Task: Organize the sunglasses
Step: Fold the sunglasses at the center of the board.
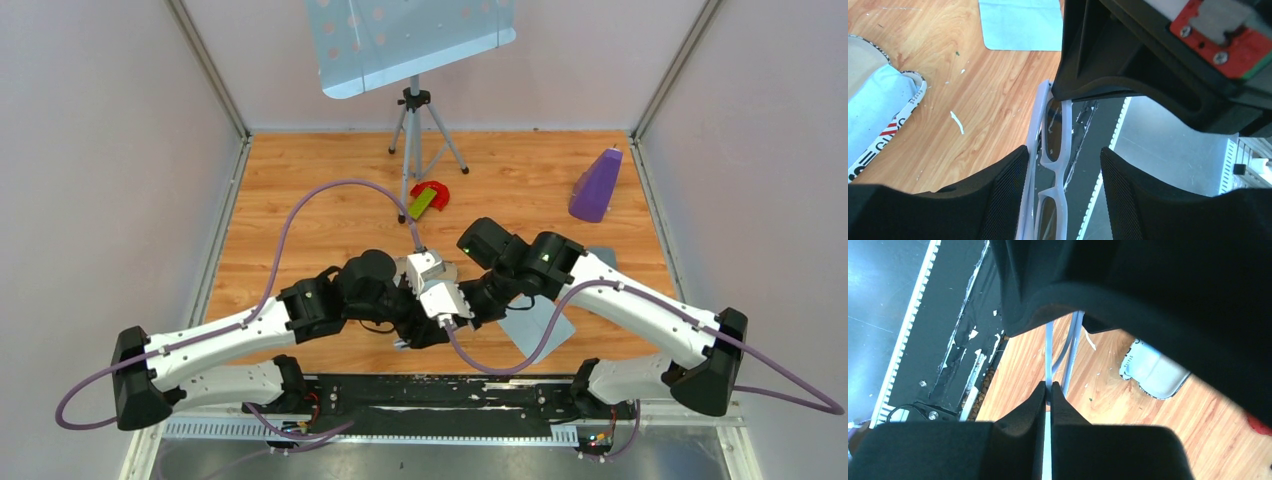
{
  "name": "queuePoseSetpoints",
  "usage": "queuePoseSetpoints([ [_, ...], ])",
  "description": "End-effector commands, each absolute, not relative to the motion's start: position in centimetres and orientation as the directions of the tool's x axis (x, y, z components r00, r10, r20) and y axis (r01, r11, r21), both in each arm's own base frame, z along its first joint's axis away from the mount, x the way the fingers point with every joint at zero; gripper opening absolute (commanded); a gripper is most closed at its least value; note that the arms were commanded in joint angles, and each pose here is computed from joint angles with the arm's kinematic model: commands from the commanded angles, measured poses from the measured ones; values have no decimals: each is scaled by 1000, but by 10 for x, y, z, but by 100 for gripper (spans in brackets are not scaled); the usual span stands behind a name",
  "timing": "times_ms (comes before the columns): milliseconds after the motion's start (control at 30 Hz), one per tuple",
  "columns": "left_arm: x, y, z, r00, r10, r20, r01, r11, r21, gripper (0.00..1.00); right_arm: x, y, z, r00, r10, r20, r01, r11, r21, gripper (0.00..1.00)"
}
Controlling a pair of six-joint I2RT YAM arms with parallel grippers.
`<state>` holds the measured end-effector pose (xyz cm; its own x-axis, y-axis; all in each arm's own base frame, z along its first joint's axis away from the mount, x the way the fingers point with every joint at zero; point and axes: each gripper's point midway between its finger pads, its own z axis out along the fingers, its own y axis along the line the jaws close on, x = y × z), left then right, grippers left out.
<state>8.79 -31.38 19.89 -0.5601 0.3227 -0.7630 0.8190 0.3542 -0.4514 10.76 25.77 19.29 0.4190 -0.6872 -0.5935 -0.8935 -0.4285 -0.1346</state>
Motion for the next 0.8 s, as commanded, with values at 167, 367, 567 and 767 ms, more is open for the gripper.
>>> queuePoseSetpoints([
  [167, 104, -295, 220, -445, 237, -863, 853, 405, -329, 59, 107, 260, 191, 306, -680, -666, -931, -359, -61, 0],
  [367, 128, -251, 249, -228, 208, -951, 856, 509, -94, 61, 97, 251, 174, 203, -713, -671, -937, -341, 79, 0],
  [567, 116, -246, 235, -132, 403, -905, 906, 421, 55, 56, 108, 256, 177, -18, -720, -694, -910, -276, 310, 0],
  [767, 112, -248, 237, 124, 524, -843, 881, 332, 336, 63, 105, 263, 185, -270, -738, -618, -753, -237, 613, 0],
])
